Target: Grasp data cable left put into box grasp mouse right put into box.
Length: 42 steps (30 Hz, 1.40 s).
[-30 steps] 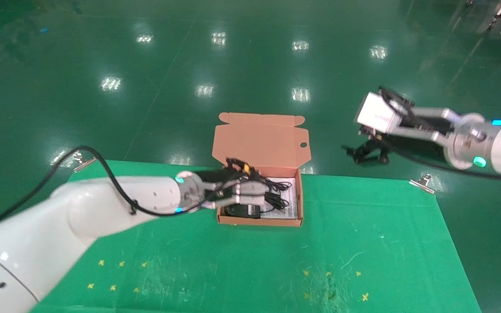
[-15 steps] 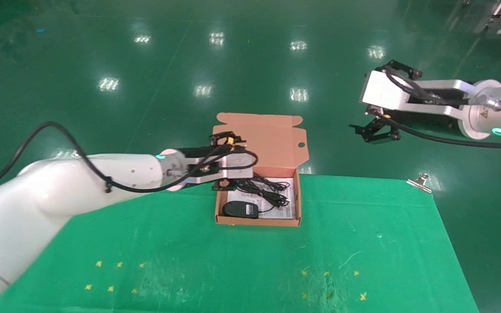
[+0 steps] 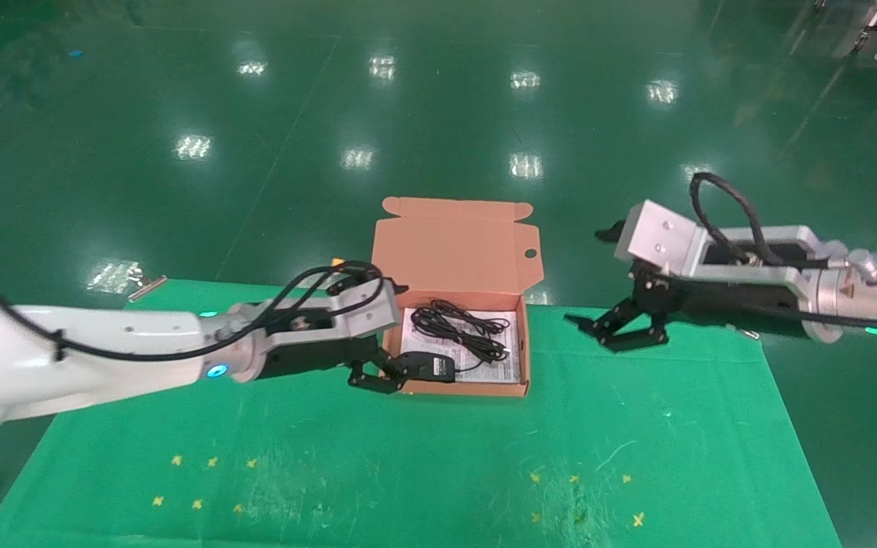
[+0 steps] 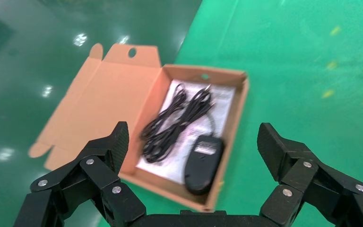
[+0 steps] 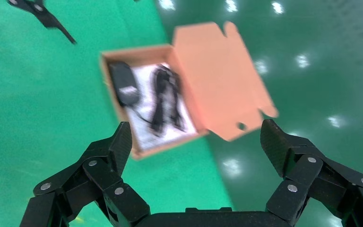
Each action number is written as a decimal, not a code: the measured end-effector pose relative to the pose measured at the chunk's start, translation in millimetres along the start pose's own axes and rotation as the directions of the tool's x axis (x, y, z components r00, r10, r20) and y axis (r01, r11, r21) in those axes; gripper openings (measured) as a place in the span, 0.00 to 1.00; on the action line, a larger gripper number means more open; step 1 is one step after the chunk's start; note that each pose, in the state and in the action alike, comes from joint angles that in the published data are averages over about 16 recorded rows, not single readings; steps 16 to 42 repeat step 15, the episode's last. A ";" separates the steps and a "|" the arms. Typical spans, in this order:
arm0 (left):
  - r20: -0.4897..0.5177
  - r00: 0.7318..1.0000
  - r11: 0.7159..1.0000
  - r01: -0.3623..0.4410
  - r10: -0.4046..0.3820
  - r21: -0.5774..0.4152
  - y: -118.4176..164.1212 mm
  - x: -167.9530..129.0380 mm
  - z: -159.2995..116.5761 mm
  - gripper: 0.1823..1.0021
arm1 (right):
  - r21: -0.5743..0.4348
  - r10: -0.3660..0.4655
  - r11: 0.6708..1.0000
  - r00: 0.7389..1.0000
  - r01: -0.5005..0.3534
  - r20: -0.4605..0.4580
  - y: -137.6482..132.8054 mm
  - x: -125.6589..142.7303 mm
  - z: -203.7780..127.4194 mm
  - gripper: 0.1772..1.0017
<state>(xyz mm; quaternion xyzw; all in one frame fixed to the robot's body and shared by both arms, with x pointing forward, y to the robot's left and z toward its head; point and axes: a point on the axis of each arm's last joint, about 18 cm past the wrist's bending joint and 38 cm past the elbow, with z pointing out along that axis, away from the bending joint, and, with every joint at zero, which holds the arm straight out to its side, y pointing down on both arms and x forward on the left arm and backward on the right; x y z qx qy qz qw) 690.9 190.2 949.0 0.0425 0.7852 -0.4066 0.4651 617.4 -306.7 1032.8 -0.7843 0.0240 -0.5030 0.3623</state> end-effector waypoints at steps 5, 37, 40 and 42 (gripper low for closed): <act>-0.034 0.996 0.995 0.087 -0.085 0.058 1.7 6.7 -21.1 0.98 | 0.054 0.057 0.997 0.996 -0.061 0.068 0.8 -16.7 -4.2 1.00; -0.085 0.981 0.974 0.185 -0.174 0.135 0.3 14.5 -52.0 1.00 | 0.128 0.117 0.982 0.981 -0.138 0.157 -0.7 -37.1 -12.7 1.00; -0.085 0.981 0.974 0.185 -0.174 0.135 0.3 14.5 -52.0 1.00 | 0.128 0.117 0.982 0.981 -0.138 0.157 -0.7 -37.1 -12.7 1.00; -0.085 0.981 0.974 0.185 -0.174 0.135 0.3 14.5 -52.0 1.00 | 0.128 0.117 0.982 0.981 -0.138 0.157 -0.7 -37.1 -12.7 1.00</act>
